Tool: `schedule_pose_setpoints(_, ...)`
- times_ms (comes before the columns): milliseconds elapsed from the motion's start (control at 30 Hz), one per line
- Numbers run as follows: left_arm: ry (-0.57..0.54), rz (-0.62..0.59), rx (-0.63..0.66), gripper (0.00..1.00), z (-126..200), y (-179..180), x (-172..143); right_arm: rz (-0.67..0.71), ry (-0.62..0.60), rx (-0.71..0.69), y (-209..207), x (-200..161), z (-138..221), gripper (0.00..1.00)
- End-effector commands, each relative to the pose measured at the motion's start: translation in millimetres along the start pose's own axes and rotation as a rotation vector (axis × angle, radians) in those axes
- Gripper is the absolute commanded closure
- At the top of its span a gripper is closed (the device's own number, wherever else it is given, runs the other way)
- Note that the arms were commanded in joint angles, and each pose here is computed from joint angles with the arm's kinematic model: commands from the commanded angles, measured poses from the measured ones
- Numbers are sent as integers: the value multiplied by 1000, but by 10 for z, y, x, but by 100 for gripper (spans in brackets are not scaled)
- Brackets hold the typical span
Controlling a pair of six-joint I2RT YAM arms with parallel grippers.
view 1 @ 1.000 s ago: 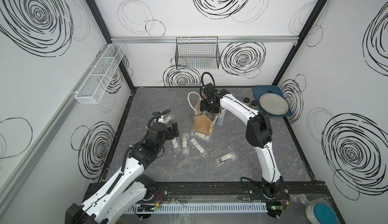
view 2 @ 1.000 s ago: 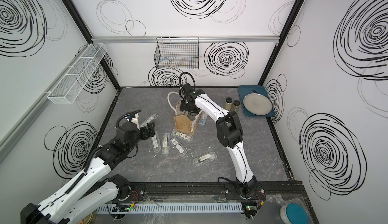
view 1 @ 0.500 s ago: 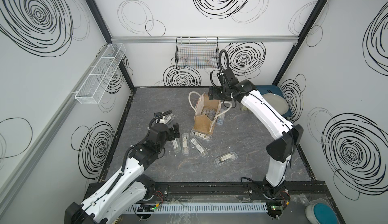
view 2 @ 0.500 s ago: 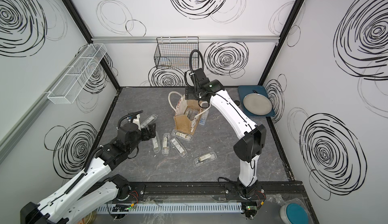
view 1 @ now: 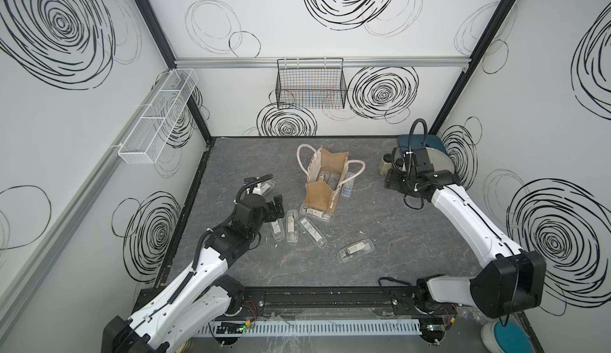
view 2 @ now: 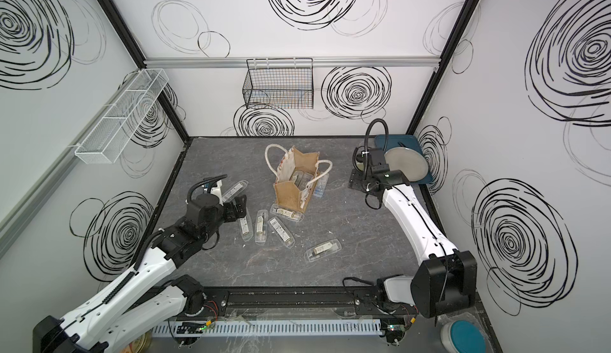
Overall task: Put the compass set into the canvas bag
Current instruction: Move the compass set to the center of the board.
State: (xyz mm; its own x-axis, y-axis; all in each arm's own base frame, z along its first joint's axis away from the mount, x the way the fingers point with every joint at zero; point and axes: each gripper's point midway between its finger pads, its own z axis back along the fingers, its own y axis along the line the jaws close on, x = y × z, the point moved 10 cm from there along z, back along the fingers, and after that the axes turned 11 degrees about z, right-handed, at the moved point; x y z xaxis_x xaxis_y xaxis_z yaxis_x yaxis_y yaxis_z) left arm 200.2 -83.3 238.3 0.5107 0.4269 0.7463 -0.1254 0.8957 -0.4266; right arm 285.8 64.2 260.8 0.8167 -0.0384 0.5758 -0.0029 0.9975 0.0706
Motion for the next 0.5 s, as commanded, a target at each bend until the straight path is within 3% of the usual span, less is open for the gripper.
schedule_pose_setpoints(0,-47,9,-43,1,29,-120,117,17,6,62,62,12,-209,23)
schedule_pose_setpoints(300,-49,5,-28,1,49,-121,98,-146,240,144,212,-106,-998,24)
schedule_pose_setpoints(467,-49,0,-9,1,41,-101,87,-132,265,163,433,-66,-1282,24)
